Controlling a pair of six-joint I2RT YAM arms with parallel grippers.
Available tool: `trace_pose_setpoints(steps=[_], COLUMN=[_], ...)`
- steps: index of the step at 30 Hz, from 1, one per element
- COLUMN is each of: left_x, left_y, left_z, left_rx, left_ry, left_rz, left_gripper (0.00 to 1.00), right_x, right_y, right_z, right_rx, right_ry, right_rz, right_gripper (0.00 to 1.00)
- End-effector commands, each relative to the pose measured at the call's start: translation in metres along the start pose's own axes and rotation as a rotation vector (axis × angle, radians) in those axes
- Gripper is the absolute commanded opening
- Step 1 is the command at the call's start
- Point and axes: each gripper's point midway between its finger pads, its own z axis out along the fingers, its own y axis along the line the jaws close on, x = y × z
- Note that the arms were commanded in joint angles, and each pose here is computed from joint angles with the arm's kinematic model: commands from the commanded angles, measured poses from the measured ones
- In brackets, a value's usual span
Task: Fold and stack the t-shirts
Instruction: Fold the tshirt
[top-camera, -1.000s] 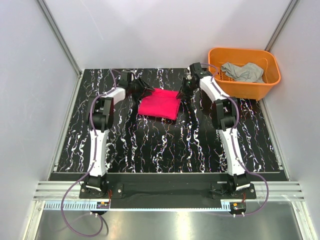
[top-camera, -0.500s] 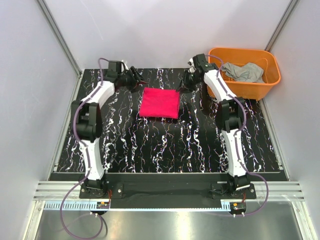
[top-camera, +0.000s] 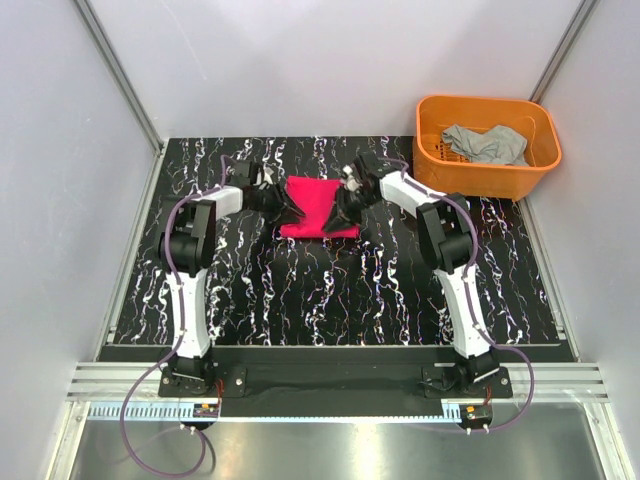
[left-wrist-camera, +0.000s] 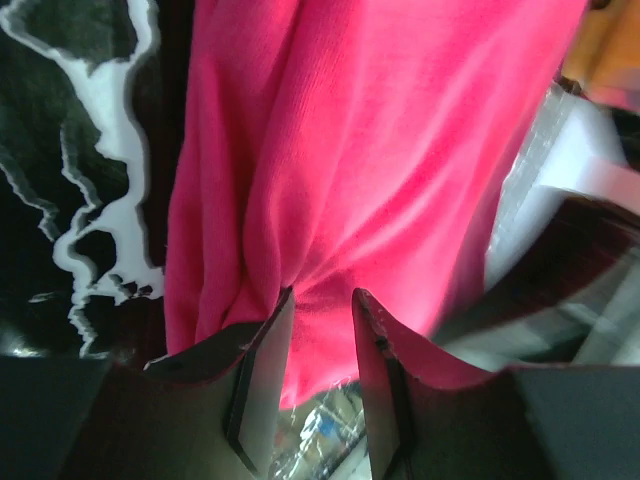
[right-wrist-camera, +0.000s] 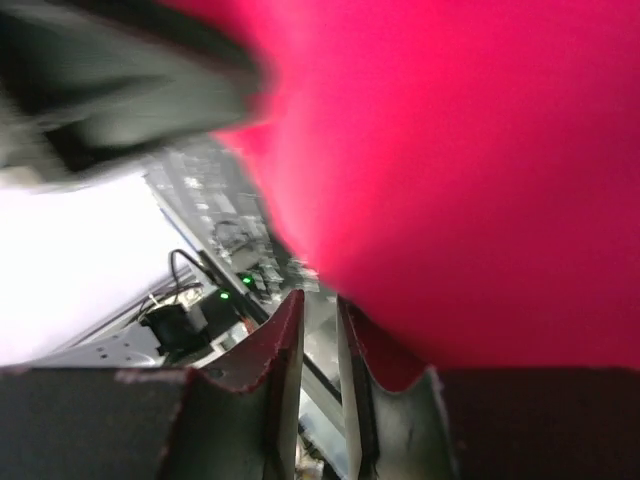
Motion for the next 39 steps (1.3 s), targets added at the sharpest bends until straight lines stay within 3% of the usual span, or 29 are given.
trace_pose_setpoints(steps=[1,4,9,15,19,23,28,30,34,39], left_x=[0.000,0.001,0.002,-0.004,-0.036,-0.074,-0.130,-0.137,-0.149,-0.135], left_y=[0.021,0.020,-0.027,-0.065,-0.060,-0.034,-0.015,-0.002,-0.014,-0.052], left_z=[0.000,-0.013,-0.050,-0.064,-0.047,-0.004,0.011,0.019,-0.002,-0.051], left_rx=[-0.044,-0.081,-0.008,0.054,0.053,0.105,0.230,0.223,0.233,0.267], left_ry=[0.011,0.002,-0.050,-0.086,-0.117,-0.123,-0.228,-0.218,-0.227,-0.224], left_rz=[0.066,0.129,0.186,0.204,0.178,0.094,-0.033,-0.079,-0.067,-0.011], left_gripper=[0.39,0.39,0.41,0.47,0.49,0.49,0.49,0.49,0.50,0.60], right_x=[-0.013,-0.012,-0.009,-0.018,-0.033,-0.041,-0.037,-0.031,-0.022,-0.011], right_y=[-0.026,-0.047,-0.004,0.019,0.008,-0.011,-0.036,-0.045,-0.041,-0.029], right_z=[-0.015,-0.030,-0.072,-0.076,-0.063,-0.045,-0.035,-0.035,-0.046,-0.066], right_rx=[-0.038,-0.026,-0.086,-0.130,-0.108,-0.104,-0.067,-0.048,-0.039,-0.006], right_ry=[-0.042,-0.053,-0.109,-0.116,-0.125,-0.103,-0.087,-0.081,-0.085,-0.102], right_rz=[-0.005,0.047,-0.023,-0.032,-0.010,0.016,0.031,0.044,0.019,0.000], right_gripper=[0.25,0.24,0.25,0.26,0.26,0.26,0.27,0.27,0.30,0.36])
